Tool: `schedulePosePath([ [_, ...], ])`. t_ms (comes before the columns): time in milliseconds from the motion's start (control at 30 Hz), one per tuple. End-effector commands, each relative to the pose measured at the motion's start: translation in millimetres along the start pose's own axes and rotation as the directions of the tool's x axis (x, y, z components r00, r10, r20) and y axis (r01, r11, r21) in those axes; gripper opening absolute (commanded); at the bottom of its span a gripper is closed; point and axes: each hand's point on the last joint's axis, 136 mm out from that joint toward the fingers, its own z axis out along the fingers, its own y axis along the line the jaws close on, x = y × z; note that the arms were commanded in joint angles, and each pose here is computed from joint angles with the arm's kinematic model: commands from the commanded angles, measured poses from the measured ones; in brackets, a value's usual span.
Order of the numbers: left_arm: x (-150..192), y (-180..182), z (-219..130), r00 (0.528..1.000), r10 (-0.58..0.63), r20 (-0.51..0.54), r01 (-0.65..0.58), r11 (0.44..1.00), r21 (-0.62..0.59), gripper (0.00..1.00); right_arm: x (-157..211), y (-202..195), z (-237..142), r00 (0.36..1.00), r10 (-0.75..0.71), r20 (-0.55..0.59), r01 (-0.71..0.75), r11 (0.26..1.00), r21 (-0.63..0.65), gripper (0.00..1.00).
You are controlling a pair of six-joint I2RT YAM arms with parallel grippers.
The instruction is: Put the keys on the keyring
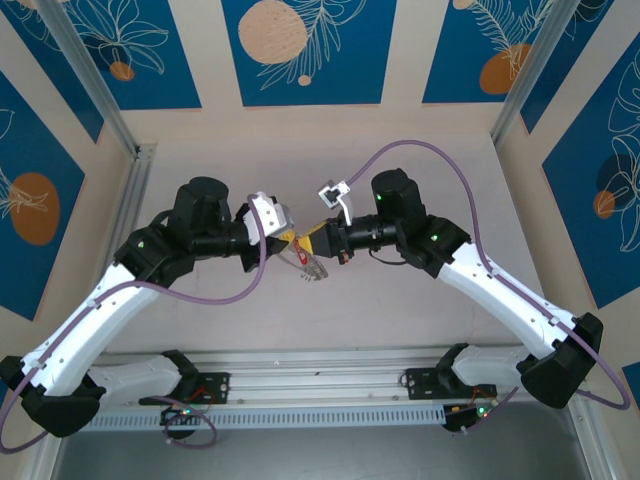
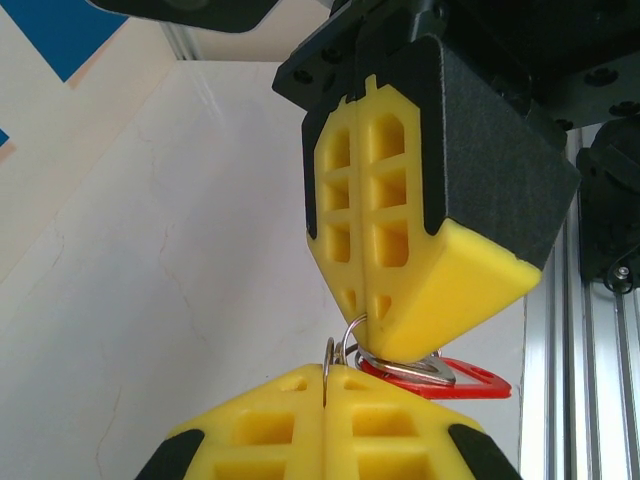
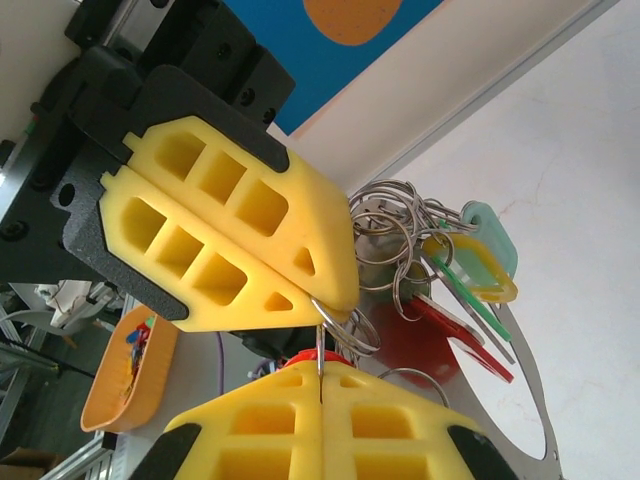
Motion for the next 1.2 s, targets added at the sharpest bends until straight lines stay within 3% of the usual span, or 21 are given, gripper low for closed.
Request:
schedulePosePath([
  [0,-19,-10,-12,0.996,0.052,0.067,-0.053,0.998,0.021,0.00,-11,6,-2,0.999,-0.044,0.023,0.044,0.999,0.014,0.00],
  [500,-19,-11,-12,0.997,0.054,0.059,-0.056,0.998,0.032,0.00,-12,18,-4,0.988,-0.156,-0.006,0.156,0.986,0.055,0.00],
  [1167,-17,-13,-13,0.997,0.059,0.051,-0.061,0.998,0.031,0.00,-7,19,-3,0.989,-0.142,-0.042,0.144,0.989,0.042,0.00],
])
